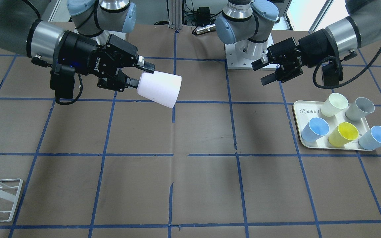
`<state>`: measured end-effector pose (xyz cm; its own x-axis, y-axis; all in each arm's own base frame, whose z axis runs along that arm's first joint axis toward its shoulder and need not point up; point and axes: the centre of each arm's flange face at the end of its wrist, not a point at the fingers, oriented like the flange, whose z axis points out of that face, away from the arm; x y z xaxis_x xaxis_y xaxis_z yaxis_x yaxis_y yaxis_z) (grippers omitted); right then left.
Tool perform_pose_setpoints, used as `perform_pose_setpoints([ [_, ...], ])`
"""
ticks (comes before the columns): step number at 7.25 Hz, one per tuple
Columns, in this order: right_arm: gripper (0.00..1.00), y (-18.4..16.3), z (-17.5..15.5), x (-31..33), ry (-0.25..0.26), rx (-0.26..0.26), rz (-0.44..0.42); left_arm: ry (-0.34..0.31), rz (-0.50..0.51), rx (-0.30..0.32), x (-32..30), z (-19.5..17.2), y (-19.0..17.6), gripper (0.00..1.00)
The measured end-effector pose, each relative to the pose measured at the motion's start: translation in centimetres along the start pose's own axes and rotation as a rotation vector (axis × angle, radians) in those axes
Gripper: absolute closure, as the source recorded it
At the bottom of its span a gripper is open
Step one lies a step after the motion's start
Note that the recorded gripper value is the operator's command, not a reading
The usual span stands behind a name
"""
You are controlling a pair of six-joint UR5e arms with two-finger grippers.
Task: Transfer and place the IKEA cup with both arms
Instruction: 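Lift the pink cup out of the rack with the right gripper, then carry the cup toward the left gripper while the left gripper reaches to meet it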
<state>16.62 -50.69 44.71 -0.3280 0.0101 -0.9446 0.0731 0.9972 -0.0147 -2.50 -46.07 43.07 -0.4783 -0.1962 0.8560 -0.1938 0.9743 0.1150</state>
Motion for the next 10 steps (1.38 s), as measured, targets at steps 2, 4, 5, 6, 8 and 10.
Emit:
perform_pose_setpoints([
  [2, 1.0, 0.7, 2.2, 2.4, -0.181, -0.018, 0.131, 0.212, -0.081, 0.003, -1.3, 3.9, -0.4, 0.0],
  [4, 1.0, 0.5, 4.8, 4.1, -0.312, -0.046, 0.214, 0.308, -0.115, -0.019, -1.5, 7.0, -1.1, 0.0],
  [5, 1.0, 0.3, 5.7, 4.7, -0.337, -0.056, 0.236, 0.319, -0.1, -0.041, -1.1, 8.6, -1.2, 0.0],
  [6, 1.0, 0.2, 6.1, 5.0, -0.346, -0.062, 0.248, 0.322, -0.083, -0.054, -0.7, 9.6, -1.3, 0.0],
  [8, 1.0, 0.4, 6.7, 4.9, -0.351, -0.073, 0.255, 0.333, -0.083, -0.061, -0.9, 10.3, -1.8, 0.0],
  [10, 1.0, 0.5, 6.9, 4.9, -0.352, -0.079, 0.264, 0.365, -0.102, -0.06, -1.3, 11.1, -2.4, 0.0],
])
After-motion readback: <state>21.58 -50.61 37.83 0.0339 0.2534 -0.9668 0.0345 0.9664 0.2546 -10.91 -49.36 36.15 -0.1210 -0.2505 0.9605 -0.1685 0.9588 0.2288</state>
